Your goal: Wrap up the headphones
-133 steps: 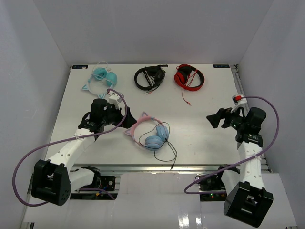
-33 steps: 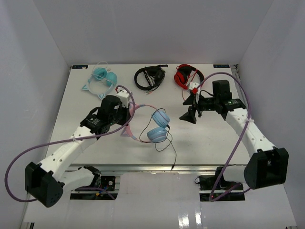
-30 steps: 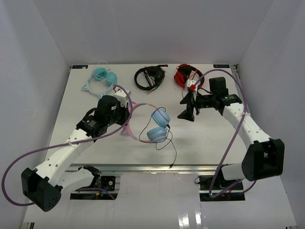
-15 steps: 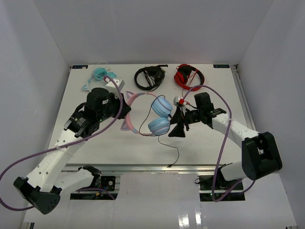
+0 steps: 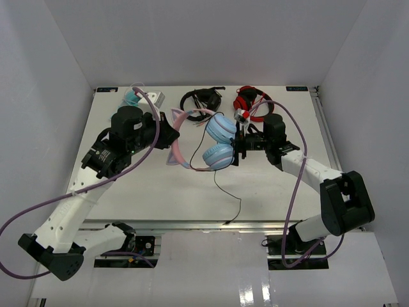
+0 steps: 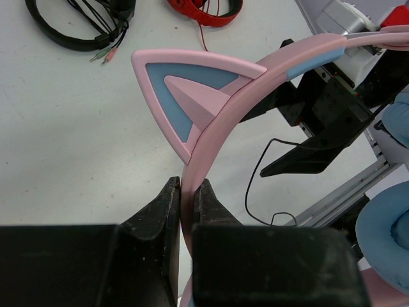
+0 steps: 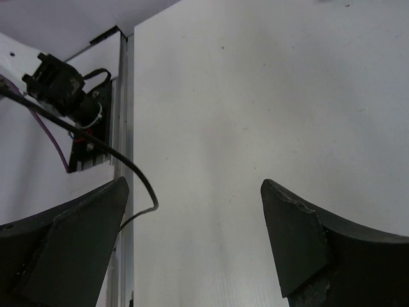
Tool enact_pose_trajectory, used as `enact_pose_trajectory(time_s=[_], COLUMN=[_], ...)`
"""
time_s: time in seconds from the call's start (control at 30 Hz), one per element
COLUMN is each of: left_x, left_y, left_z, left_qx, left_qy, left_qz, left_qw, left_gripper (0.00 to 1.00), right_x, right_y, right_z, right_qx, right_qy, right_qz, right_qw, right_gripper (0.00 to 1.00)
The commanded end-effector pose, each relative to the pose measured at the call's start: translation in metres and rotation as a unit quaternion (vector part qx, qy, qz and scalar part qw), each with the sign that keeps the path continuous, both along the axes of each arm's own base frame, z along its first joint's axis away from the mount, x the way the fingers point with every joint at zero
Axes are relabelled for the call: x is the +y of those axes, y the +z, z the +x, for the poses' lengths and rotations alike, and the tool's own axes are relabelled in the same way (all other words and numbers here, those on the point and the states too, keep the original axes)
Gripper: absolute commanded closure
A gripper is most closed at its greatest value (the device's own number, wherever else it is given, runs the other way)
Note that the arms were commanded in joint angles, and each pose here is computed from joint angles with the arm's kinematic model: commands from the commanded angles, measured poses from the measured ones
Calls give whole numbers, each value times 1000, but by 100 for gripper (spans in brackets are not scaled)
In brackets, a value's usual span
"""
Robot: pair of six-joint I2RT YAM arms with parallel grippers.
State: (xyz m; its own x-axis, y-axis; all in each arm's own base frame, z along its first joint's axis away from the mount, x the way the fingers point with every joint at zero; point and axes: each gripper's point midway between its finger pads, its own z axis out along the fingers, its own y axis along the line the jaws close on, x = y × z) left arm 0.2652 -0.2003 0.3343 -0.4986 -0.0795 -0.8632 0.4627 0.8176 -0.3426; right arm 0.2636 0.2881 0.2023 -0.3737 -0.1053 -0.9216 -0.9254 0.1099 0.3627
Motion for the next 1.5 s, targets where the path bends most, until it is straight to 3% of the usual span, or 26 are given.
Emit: enact_pose_trajectory(time_s=[0.0, 0.2, 0.37, 0.63, 0.77, 1.13, 1.47], left_x=[-6, -11, -14, -11, -4, 22, 38], left_y=[51, 67, 82, 88, 86, 94, 78], left_z=[2, 9, 17, 25, 35, 44, 62], left_qx=[-41, -48, -49, -42, -36, -41, -19], left_qy=[7, 23, 46, 85, 123, 209, 295], left_qz=[-66, -111, -164, -223, -234, -267, -341], left_qw=[997, 992, 984, 970, 964, 940, 893], left_gripper=[100, 100, 100, 100, 100, 100, 100], right_x=[13, 17, 26, 24, 19, -11, -45], right_y=[32, 16, 9, 12, 11, 32, 57], right_z=[-7, -8, -9, -16, -19, -34, -24], right_qx=[71, 137, 173, 161, 132, -36, -157], right_qy=[10, -25, -29, -26, -29, -34, -77], right_qz=[69, 72, 78, 76, 53, -38, -142], right_qw=[995, 988, 981, 984, 989, 998, 974], right_gripper=[8, 0, 30, 73, 89, 92, 92])
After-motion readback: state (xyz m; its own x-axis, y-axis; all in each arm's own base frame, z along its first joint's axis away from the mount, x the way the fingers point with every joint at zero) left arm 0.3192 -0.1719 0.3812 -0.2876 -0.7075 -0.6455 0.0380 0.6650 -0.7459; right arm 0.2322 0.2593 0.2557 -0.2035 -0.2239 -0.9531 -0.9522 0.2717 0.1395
